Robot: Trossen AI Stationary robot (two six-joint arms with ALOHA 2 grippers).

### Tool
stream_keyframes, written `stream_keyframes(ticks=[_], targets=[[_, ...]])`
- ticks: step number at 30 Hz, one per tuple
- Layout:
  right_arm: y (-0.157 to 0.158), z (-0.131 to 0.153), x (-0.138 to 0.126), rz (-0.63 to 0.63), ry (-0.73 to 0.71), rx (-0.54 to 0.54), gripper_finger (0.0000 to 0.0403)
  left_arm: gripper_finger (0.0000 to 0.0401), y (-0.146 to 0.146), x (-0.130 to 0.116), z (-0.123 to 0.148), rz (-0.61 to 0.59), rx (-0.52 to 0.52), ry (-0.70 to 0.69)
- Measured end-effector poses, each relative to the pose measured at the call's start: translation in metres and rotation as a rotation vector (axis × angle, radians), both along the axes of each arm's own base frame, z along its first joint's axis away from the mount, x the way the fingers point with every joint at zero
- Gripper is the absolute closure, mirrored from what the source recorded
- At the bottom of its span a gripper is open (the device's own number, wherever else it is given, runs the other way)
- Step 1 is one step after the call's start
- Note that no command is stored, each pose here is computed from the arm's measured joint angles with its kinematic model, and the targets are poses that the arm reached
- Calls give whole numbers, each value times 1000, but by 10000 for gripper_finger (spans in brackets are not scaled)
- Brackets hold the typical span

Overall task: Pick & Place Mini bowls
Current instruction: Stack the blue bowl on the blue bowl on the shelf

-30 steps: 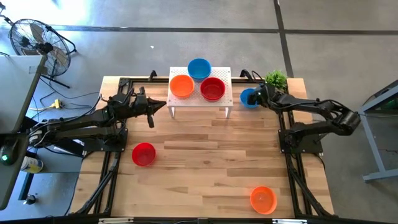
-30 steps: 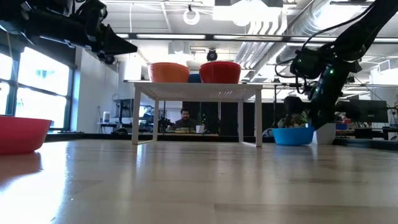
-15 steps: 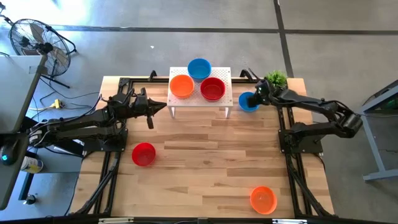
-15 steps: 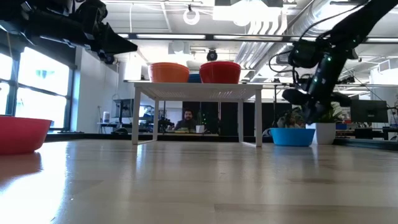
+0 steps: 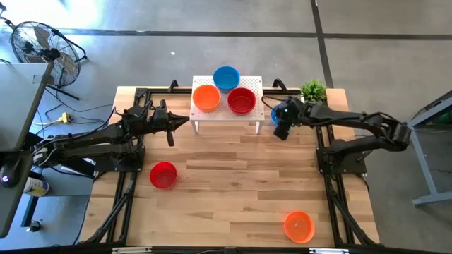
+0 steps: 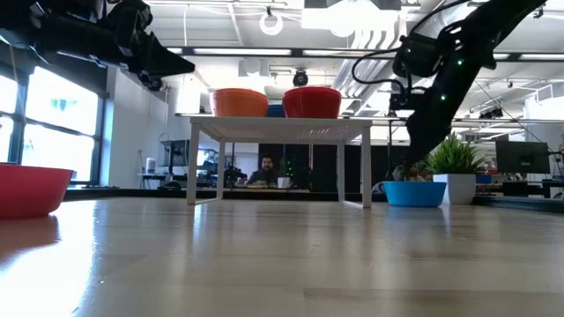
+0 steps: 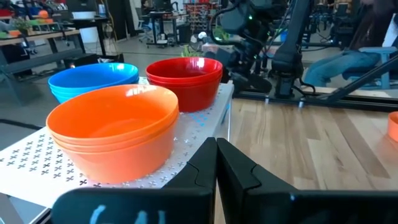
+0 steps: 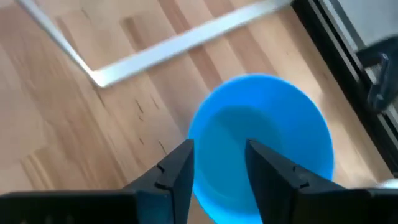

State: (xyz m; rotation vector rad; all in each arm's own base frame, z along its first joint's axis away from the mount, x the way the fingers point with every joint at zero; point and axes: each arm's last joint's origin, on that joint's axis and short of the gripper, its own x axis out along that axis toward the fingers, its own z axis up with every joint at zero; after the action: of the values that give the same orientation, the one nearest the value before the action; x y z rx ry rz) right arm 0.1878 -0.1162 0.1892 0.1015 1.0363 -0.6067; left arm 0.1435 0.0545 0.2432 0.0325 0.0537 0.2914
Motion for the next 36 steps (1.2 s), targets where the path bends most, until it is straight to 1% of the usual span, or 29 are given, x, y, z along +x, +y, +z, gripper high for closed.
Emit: stream_keyframes(ticks=[2,5,7,12,15,18,21,23,25,29,32,36], targets=[[1,-3,5,10,-12,-2,277,401,0,0,0,0,1,0],[1,-10,9,-22,-7,23,282,401,0,0,0,3,3,3],[-1,-18,11,-36,25,34,284,401,0,0,-1,3,1,8],[-6,-36,16,-106,100,22,285,401,0,0,-1,3,-1,12],[-7,-45,18,-113,128,42,291,401,0,0,-1,2,-2,15],[-7,-50,19,-111,143,68,320,401,0,0,-2,3,-3,18],[-6,-50,19,-109,152,57,373,401,0,0,-2,3,-3,18],[-3,-46,18,-108,163,28,394,401,0,0,-2,2,-4,19],[1,-40,16,-101,162,23,391,401,0,0,-2,2,-4,19],[14,-20,8,-89,148,81,399,401,0,0,-2,2,-4,19],[24,4,3,-106,100,86,397,401,0,0,-2,2,-4,19],[27,51,2,-133,-49,47,400,401,0,0,-2,15,-3,19]])
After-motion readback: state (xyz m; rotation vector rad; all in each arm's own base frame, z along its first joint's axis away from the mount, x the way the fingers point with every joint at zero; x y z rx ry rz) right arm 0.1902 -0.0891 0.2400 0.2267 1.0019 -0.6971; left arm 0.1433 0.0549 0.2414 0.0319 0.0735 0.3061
